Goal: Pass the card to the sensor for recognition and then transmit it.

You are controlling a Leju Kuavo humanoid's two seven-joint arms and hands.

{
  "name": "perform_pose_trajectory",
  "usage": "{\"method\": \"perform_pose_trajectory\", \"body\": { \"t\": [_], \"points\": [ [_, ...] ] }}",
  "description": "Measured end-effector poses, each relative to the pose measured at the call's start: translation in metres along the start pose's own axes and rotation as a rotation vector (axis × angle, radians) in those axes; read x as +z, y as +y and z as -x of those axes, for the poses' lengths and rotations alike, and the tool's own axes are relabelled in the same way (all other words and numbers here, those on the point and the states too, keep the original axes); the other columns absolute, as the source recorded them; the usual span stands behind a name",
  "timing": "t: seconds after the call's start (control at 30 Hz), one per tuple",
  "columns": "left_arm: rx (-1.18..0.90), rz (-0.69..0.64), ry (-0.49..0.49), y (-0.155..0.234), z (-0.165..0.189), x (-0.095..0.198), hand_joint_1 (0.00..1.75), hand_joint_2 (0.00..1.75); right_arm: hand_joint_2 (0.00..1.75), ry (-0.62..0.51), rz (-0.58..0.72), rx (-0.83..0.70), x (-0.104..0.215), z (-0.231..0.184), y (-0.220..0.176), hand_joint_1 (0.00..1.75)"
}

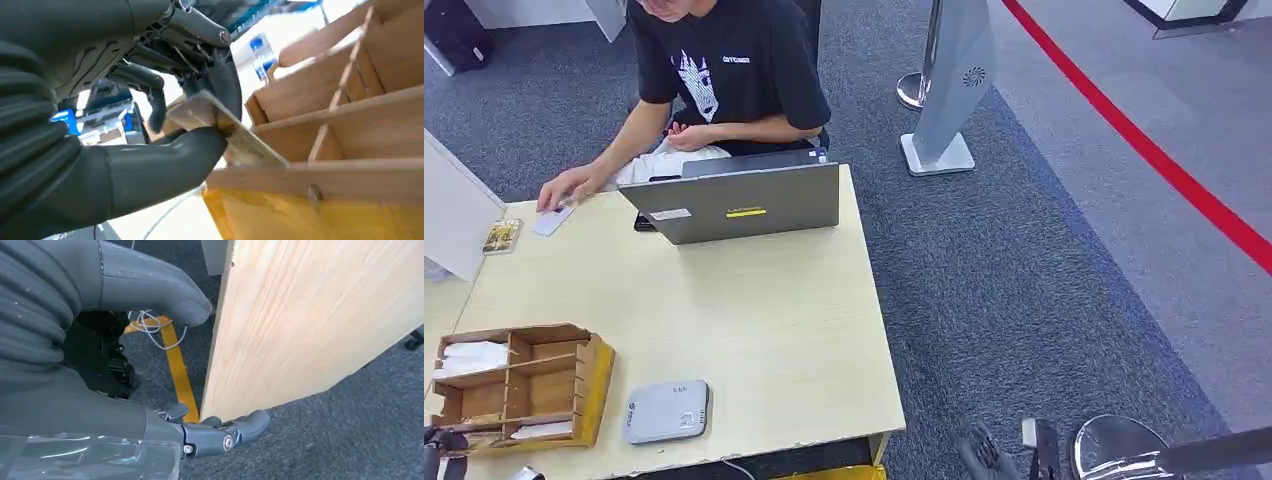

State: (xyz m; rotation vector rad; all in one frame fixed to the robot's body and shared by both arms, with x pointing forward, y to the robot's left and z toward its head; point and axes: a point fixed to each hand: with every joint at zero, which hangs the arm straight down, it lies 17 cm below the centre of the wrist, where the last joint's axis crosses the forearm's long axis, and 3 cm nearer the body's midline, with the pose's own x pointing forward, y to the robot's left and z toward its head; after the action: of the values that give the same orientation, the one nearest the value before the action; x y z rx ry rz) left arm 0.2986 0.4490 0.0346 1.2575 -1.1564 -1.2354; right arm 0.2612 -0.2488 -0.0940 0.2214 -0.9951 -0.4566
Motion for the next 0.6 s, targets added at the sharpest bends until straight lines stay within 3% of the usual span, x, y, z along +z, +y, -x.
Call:
{"method": "perform_pose_trajectory", "body": {
  "t": [0.13, 0.4, 0.6],
  "points": [
    [-0.002, -0.161, -0.041, 0.030, -0.009, -0.003, 1.75, 1.75, 1.75, -0.008, 0.009, 0.001, 0.000, -0.001, -0.001, 0.00],
    [0.051, -0.308, -0.061, 0.084, -0.022, -0.022, 1.75, 1.75, 1.75, -0.012, 0.013, 0.015, 0.000, -0.001, 0.000, 0.00],
    [0.029, -0.408, -0.052, 0.161, -0.019, -0.070, 1.75, 1.75, 1.75, -0.004, -0.006, 0.058, -0.004, 0.002, 0.008, 0.00]
  ]
}}
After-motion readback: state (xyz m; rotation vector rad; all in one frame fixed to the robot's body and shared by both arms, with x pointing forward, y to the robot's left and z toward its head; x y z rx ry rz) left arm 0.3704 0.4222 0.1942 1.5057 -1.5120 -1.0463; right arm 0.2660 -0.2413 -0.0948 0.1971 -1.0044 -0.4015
